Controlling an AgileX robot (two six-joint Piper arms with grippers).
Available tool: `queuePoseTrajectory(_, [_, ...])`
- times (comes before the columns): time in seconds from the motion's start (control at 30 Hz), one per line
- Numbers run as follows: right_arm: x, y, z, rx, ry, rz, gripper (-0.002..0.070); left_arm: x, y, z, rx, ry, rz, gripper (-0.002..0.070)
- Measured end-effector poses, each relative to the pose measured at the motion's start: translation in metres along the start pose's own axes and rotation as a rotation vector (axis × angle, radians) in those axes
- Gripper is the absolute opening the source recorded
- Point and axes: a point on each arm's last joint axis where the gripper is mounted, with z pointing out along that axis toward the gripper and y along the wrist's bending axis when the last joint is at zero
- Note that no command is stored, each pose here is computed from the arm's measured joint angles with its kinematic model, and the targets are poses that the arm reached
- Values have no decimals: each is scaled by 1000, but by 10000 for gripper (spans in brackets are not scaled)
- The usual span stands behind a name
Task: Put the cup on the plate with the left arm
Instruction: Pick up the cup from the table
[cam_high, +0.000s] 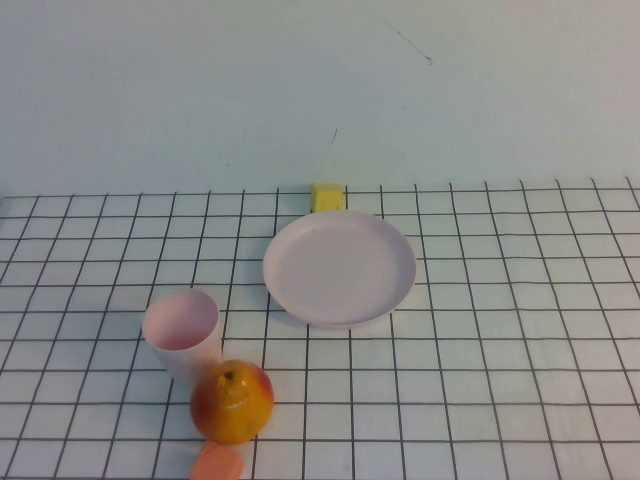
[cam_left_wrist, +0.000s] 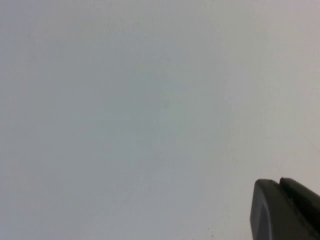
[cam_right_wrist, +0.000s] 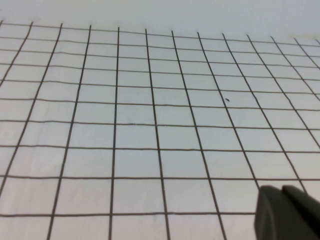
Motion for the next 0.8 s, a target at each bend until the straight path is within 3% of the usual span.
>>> queuePoseTrajectory(0.2, [0,0,0,0,0,0,-2,-14,-3,44,6,267,-18,-2])
queuePoseTrajectory(0.33, [0,0,0,0,0,0,-2,-6,-3,85,29,537,49,-2])
queuePoseTrajectory(0.47, [0,0,0,0,0,0,-2,8,-4,124,56,749,33,19])
queuePoseTrajectory(0.57, [0,0,0,0,0,0,-2,19,-6,151,78,876,-16,124])
queuePoseTrajectory(0.7, [0,0,0,0,0,0,-2,36,-7,182,112,1046,-38,375])
queuePoseTrajectory(0.8, [0,0,0,0,0,0,-2,49,-7,203,133,1128,-33,503])
